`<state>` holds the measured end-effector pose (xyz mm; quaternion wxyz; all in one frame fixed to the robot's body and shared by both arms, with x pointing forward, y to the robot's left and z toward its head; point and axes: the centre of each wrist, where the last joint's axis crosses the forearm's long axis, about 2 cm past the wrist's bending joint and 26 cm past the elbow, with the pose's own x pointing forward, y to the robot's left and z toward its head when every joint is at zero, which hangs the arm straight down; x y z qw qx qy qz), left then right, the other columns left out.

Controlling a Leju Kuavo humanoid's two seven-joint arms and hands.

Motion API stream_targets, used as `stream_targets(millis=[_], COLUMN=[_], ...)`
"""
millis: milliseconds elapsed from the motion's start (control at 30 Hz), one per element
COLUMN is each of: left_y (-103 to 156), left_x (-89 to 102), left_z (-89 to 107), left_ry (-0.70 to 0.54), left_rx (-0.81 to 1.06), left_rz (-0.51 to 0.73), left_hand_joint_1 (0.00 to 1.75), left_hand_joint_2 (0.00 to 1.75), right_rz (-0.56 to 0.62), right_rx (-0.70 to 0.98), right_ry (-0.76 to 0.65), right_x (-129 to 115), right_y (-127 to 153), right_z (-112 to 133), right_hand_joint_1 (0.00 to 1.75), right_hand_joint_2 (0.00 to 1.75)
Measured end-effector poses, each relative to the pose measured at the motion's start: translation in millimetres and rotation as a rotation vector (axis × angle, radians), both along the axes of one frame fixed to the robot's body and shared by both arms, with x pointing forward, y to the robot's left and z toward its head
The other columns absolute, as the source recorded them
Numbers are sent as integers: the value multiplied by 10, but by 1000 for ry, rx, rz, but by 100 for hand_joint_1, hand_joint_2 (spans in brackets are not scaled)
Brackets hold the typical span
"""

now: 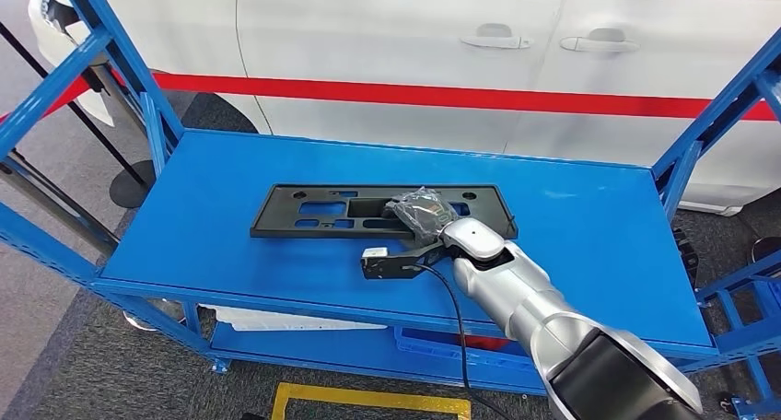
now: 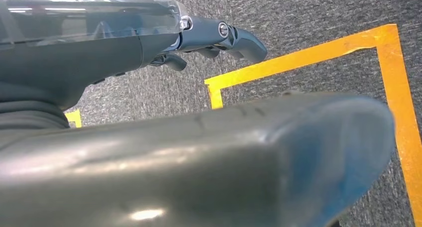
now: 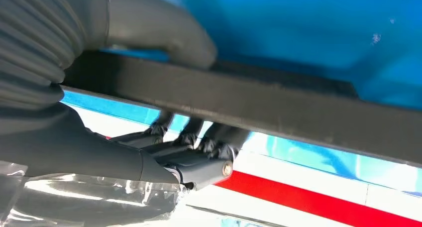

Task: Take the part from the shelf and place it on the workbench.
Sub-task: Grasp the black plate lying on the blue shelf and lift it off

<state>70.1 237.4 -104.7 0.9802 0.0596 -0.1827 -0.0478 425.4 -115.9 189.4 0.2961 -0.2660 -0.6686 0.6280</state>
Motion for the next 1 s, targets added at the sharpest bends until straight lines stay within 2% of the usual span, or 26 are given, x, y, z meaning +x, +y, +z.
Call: stream_targets(millis=[533, 667, 800, 1000], left_y=[4, 5, 8, 14], left_x=[-19, -18, -12, -3], left_z=[-3, -3, -2, 0], left_ry=[-7, -16, -32, -53], left_rx=[0, 0, 13, 37], left_rz=[20, 22, 20, 22], left_hand_joint_1=[0, 0, 0, 0], left_hand_joint_2=[0, 0, 0, 0], right_rz=[-1, -25, -66, -123], right_rx=[2, 1, 47, 147], right_ry=[-80, -146, -330, -561], right_x=[43, 81, 210, 490], right_y=[-8, -36, -112, -353], right_z=[94, 164, 442, 1210], right_hand_joint_1=[175, 175, 175, 175], right_hand_joint_2=[175, 175, 175, 175])
